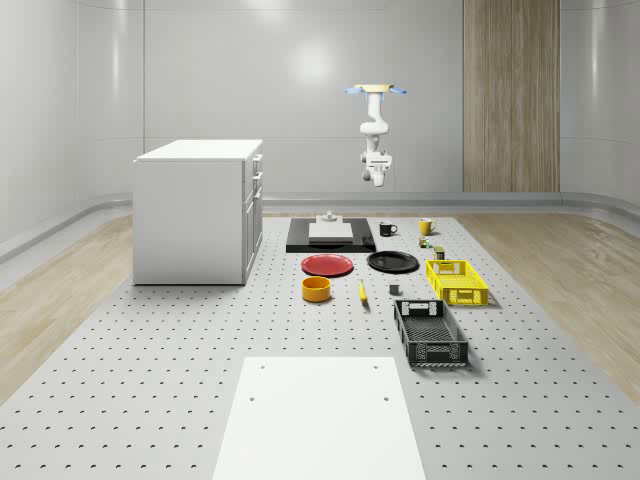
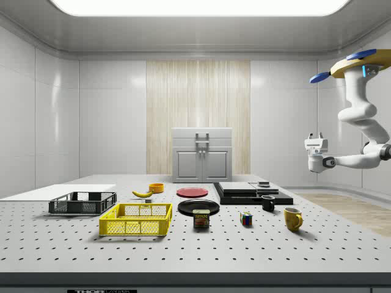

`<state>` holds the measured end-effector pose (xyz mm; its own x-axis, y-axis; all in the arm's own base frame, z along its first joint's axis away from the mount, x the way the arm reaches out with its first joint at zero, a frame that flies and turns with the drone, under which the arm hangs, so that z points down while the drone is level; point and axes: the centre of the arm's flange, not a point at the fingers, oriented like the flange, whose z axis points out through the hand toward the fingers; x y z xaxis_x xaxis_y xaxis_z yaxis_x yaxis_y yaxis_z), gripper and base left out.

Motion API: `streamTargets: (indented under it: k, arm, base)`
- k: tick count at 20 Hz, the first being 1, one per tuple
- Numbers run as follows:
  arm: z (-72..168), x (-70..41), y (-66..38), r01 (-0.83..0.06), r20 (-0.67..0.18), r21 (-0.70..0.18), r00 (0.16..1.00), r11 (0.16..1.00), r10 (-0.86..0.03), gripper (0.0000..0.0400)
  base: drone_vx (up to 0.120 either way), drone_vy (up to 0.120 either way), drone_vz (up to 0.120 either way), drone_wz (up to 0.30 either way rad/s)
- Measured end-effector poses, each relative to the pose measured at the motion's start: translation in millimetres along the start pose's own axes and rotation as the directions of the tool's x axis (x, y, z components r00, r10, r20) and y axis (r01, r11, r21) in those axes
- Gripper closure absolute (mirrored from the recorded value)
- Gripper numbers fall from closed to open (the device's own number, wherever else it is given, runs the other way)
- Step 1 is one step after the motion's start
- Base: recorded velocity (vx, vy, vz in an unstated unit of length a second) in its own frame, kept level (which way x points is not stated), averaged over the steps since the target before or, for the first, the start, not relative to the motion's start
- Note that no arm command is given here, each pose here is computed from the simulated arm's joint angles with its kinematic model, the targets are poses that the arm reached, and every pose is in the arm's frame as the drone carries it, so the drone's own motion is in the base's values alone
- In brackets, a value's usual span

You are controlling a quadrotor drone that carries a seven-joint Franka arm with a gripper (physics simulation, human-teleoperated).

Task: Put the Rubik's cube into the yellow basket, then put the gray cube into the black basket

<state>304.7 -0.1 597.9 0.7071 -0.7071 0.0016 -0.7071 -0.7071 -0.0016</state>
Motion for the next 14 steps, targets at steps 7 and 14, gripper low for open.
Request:
streamTargets:
  k: [7,14]
  arm:
    - [-49.6,-2.2,2.3,0.0,-0.004,0.004,1.0,1.0,0.0,0.0]
    - [-81.0,-0.6,0.6,0.0,-0.008,0.008,1.0,1.0,0.0,0.0]
  base:
    - [0.0,0.057,0.0,0.0]
    - [0.0,0.12,0.0,0.0]
